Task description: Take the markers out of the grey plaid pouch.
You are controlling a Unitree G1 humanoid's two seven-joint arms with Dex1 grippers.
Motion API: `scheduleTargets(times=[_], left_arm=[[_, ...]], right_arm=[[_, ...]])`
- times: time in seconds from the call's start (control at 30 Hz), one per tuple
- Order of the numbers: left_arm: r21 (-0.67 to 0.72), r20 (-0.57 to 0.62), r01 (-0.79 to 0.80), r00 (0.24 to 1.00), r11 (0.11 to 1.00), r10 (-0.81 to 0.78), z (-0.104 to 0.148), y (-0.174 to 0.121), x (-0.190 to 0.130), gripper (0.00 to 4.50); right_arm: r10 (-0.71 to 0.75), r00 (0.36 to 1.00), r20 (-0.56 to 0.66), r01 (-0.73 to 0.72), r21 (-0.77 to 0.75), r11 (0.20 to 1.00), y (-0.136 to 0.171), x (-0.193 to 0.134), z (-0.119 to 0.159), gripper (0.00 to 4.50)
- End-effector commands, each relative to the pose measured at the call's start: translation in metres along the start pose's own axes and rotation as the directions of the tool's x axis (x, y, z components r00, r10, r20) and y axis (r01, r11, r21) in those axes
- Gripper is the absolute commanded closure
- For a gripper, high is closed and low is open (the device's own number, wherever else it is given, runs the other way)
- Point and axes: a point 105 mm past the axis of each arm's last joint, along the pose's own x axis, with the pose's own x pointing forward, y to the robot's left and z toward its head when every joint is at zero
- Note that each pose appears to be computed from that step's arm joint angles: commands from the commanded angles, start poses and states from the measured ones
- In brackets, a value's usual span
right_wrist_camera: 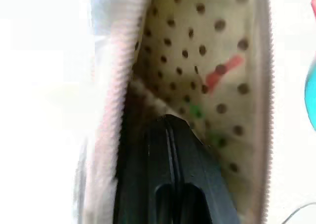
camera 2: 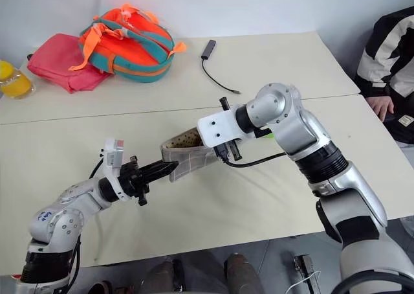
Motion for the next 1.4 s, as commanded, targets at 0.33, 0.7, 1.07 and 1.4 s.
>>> scheduleTargets(times=[0.33,0.7,1.07,1.4], left_arm=[[0.015,-0.013,-0.040,0.999,0.999,0.040,-0.018,0.001,-0.002,4.50],[0.013,-0.011,-0.045,0.999,0.999,0.045,-0.021,0.002,-0.003,4.50],[0.020,-0.017,-0.036,0.999,0.999,0.036,-0.023,0.000,-0.003,4.50],[0.027,-0.013,-0.043,0.999,0.999,0.043,-0.024,0.000,-0.002,4.50]], right_arm=[[0.112,0.978,-0.174,-0.112,0.013,0.994,0.032,0.036,-0.035,4.47],[0.065,0.989,-0.131,-0.060,0.037,0.997,0.025,0.048,-0.032,2.96],[0.113,0.982,-0.149,-0.106,0.058,0.993,0.047,0.072,-0.049,2.29],[0.099,0.986,-0.135,-0.087,0.094,0.992,0.050,0.081,-0.056,3.96]])
